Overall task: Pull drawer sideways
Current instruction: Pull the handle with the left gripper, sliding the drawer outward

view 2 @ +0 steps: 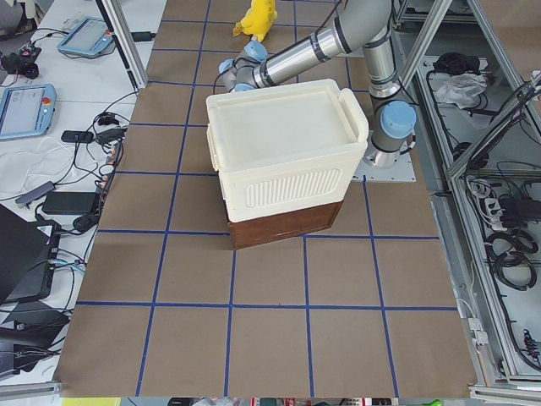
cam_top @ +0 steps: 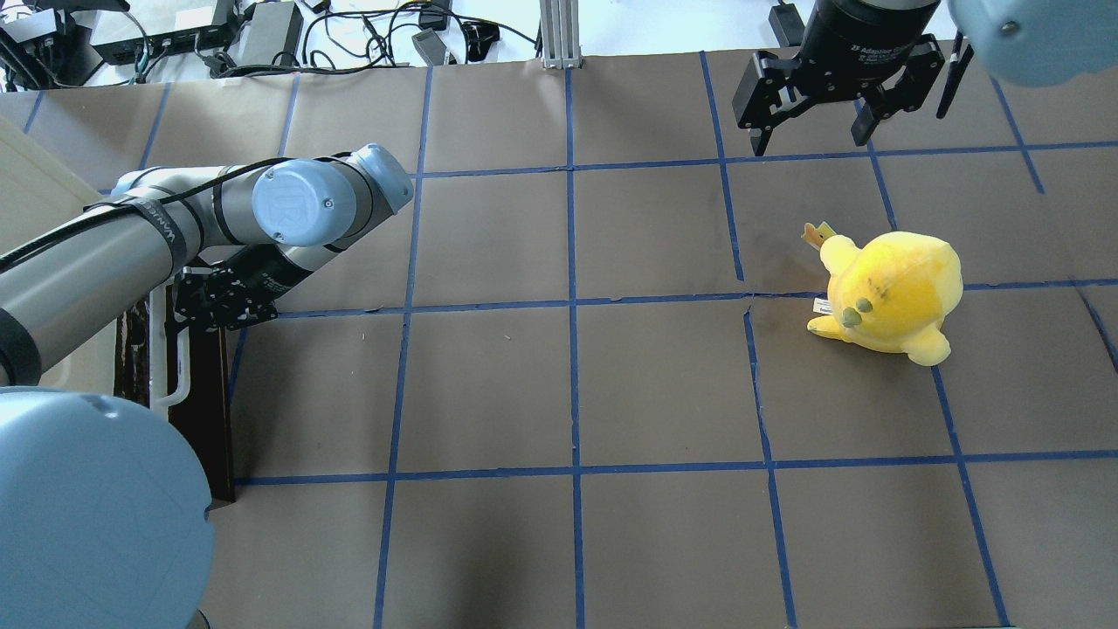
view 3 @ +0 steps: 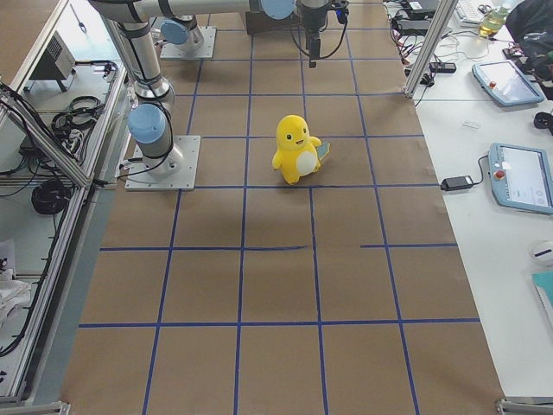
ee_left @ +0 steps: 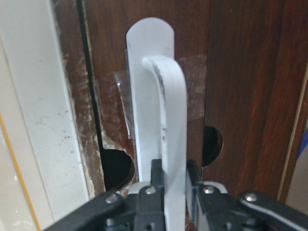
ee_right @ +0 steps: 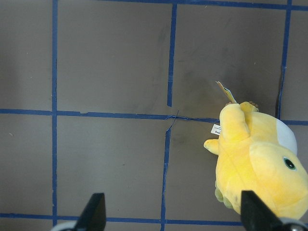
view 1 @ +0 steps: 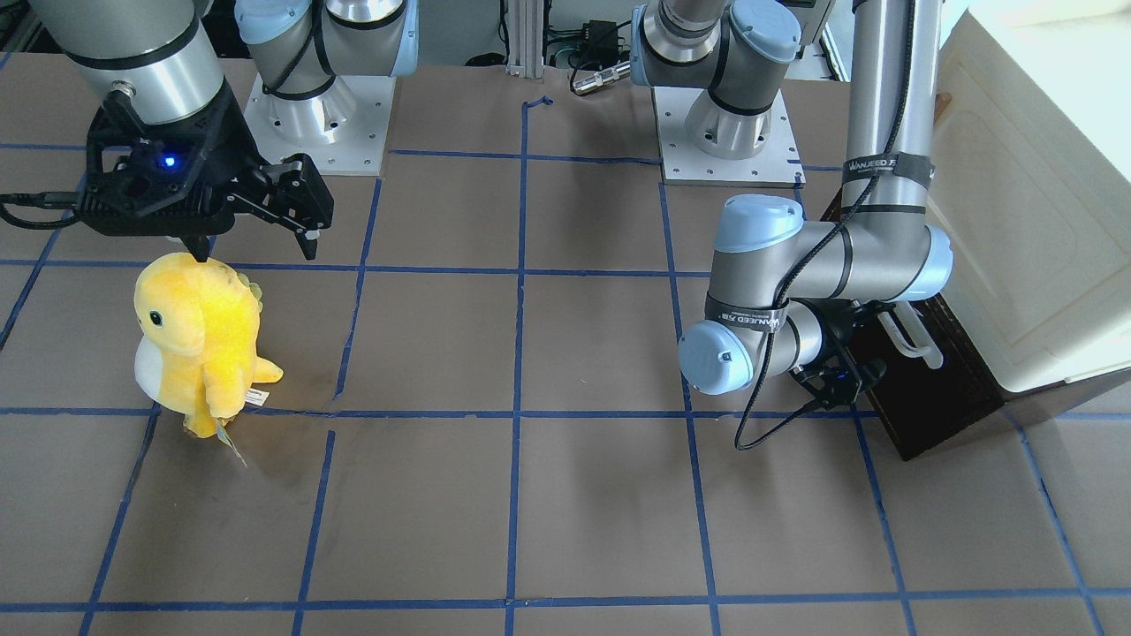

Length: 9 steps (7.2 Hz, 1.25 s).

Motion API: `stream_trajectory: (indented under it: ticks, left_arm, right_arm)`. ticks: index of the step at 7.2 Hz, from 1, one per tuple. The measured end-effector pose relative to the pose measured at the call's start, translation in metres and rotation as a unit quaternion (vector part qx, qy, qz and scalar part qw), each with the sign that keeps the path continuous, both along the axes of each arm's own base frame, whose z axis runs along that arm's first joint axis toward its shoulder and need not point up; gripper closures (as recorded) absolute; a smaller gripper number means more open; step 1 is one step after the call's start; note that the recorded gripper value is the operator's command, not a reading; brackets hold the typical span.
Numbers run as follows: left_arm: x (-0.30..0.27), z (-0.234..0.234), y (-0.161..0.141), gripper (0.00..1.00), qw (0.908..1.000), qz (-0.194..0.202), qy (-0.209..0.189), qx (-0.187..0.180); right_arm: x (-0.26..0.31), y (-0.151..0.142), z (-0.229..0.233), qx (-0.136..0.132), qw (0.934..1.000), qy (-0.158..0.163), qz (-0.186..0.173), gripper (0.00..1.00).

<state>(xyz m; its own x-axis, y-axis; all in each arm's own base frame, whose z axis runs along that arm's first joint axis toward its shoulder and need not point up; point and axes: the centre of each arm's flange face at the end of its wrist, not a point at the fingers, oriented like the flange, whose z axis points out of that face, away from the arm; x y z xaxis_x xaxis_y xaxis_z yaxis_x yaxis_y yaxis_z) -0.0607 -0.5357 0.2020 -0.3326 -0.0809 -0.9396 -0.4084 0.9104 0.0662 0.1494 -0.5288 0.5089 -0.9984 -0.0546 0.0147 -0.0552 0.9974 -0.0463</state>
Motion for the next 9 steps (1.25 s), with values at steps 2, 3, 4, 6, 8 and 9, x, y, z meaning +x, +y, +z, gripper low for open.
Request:
stream_trajectory:
  ticks: [2,3,4,6,8,9]
  left_arm:
    - [-0.0008,0.0033,0.0004,0.82,1.0000,0.004,0.005,-0.002]
    - [-0.0008,0.0057,0.0002,0.82,1.0000,0.003,0.006,-0.002]
    - [-0.0008,0.0071,-0.0001,0.82,1.0000,0.003,0.006,-0.003]
    - [-0.0007,0.0061,-0.0019,0.82,1.0000,0.002,0.007,-0.006]
    - [-0.0008,0.0040,-0.0061,0.82,0.9999,-0.002,0.010,-0.012]
    - [-0.0008,0.0035,-0.0074,0.82,0.9999,-0.002,0.011,-0.013]
  right_arm:
    - [0.0000,0.0000,0.0000,0.000,1.0000,0.000,0.000,0.00]
    - [0.0000,0.0000,0.0000,0.000,1.0000,0.000,0.000,0.00]
    - [0.0000,0.0000,0.0000,0.000,1.0000,0.000,0.000,0.00]
    - [0.0000,0.0000,0.0000,0.000,1.0000,0.000,0.000,0.00]
    - [0.0000,0.0000,0.0000,0.000,1.0000,0.000,0.000,0.00]
    - [0.0000,0.0000,0.0000,0.000,1.0000,0.000,0.000,0.00]
